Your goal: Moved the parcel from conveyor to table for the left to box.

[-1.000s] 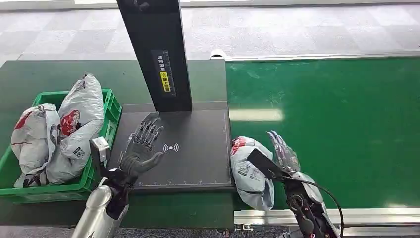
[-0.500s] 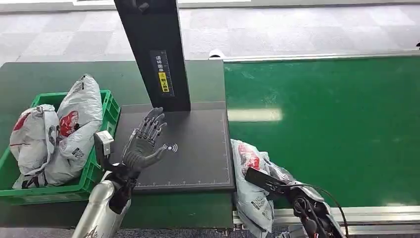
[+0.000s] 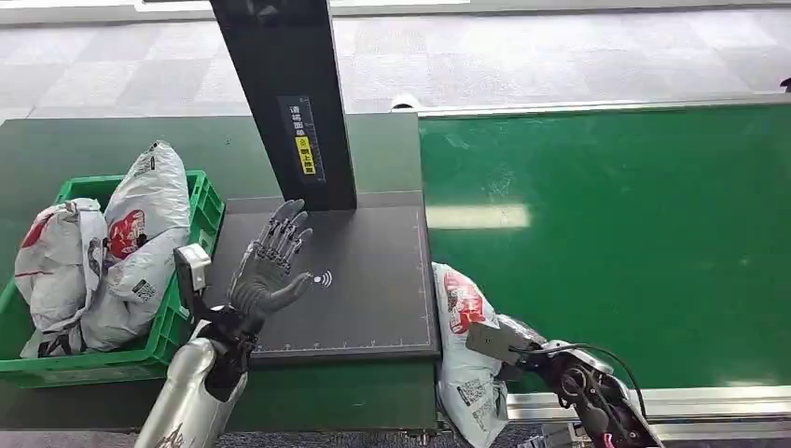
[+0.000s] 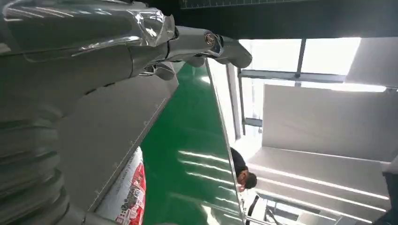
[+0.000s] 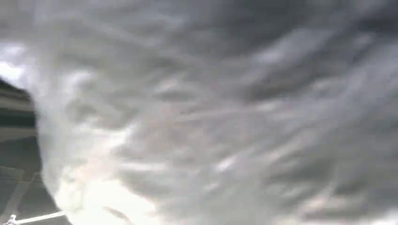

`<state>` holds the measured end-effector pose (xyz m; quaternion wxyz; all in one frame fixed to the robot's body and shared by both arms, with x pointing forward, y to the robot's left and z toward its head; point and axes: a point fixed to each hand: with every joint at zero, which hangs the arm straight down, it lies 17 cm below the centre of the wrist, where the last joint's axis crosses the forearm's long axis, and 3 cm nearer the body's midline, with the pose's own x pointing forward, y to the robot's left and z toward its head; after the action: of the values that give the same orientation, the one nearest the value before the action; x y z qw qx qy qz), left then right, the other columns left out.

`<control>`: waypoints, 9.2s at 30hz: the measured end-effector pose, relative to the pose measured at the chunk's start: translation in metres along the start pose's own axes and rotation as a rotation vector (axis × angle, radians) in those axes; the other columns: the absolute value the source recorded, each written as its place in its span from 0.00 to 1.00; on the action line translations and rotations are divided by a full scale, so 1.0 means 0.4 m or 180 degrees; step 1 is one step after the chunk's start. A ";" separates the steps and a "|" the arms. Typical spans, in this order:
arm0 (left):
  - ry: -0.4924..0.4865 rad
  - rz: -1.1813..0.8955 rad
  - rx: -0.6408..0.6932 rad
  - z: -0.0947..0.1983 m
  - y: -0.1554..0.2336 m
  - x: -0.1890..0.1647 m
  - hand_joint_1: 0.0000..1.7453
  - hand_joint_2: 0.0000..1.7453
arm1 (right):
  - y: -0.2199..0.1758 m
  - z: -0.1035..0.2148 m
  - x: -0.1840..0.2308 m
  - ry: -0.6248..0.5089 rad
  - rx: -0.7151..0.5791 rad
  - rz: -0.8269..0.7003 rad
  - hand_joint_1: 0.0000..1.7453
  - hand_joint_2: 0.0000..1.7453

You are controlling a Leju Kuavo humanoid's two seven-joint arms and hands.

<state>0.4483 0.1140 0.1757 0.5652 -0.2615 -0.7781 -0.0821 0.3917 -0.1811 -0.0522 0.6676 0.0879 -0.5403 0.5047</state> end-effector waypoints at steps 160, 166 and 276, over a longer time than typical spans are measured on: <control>0.0533 -0.1473 0.0059 0.056 0.064 -0.106 0.00 1.00 | -0.277 -0.018 0.370 -0.1494 -0.1536 -0.0915 0.00 1.00; 0.1247 -0.2395 -0.0279 0.100 0.050 -0.244 0.00 1.00 | -0.287 -0.018 0.357 -0.1410 -0.1554 -0.0887 0.00 1.00; 0.0323 -0.3088 -0.1544 0.027 -0.192 -0.196 1.00 1.00 | -0.289 0.053 0.269 -0.1178 -0.1697 -0.0873 0.00 1.00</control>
<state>0.4186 0.0287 0.1124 0.4228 0.0089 -0.7399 -0.5232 0.4569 -0.1877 0.0930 0.6193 0.0723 -0.7481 0.2270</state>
